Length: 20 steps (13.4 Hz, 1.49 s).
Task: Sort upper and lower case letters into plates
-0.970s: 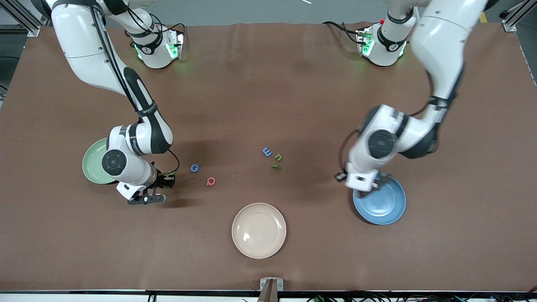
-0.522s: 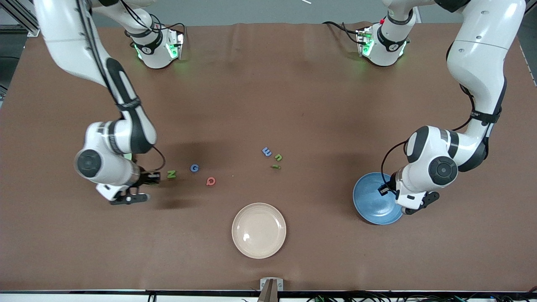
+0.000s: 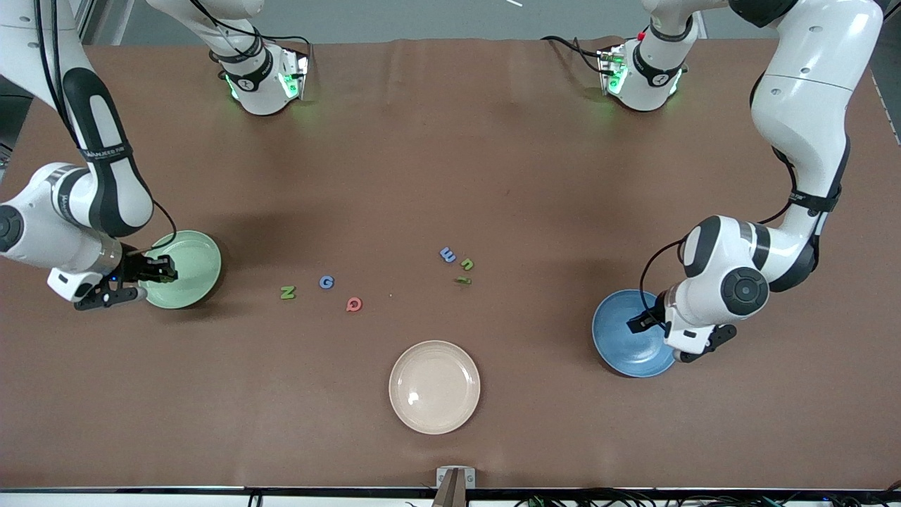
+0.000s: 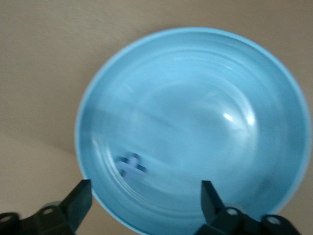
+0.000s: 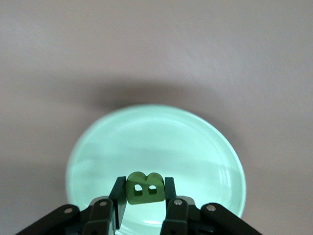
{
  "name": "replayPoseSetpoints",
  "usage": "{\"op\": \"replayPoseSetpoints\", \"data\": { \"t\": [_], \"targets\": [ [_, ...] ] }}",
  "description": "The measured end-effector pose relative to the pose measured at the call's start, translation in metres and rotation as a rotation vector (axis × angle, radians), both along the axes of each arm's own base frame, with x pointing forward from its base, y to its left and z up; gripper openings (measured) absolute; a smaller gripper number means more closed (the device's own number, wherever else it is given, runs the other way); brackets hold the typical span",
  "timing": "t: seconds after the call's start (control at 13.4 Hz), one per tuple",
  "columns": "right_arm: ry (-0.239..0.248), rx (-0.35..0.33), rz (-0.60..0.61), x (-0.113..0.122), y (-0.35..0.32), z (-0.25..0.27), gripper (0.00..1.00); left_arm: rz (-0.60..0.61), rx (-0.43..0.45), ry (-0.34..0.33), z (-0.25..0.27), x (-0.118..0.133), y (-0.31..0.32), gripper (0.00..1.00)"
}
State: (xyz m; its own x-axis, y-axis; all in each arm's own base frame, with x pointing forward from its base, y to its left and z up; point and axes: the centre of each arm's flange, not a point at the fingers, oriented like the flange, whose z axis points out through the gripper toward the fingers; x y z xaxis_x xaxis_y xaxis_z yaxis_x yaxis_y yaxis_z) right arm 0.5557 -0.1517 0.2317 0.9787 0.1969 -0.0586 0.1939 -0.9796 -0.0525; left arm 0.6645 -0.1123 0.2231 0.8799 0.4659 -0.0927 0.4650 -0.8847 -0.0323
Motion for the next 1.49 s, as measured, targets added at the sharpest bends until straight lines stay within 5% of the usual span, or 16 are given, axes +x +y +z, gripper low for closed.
{"op": "replayPoseSetpoints", "data": {
  "t": [0.22, 0.82, 1.27, 1.49],
  "targets": [
    [-0.010, -0.009, -0.008, -0.028, -0.013, -0.026, 0.35, 0.016, -0.008, -0.020, 0.013, -0.014, -0.089, 1.00],
    [0.024, 0.002, -0.010, -0.047, -0.007, -0.045, 0.39, -0.070, -0.053, -0.099, 0.003, -0.095, -0.333, 0.96],
    [0.084, 0.010, -0.120, 0.008, 0.084, 0.019, 0.98, -0.333, -0.110, -0.214, -0.027, -0.118, -0.387, 0.79],
    [0.048, -0.010, -0.171, 0.029, 0.167, 0.037, 1.00, -0.402, -0.112, -0.222, -0.029, -0.123, -0.397, 0.70]
  ]
}}
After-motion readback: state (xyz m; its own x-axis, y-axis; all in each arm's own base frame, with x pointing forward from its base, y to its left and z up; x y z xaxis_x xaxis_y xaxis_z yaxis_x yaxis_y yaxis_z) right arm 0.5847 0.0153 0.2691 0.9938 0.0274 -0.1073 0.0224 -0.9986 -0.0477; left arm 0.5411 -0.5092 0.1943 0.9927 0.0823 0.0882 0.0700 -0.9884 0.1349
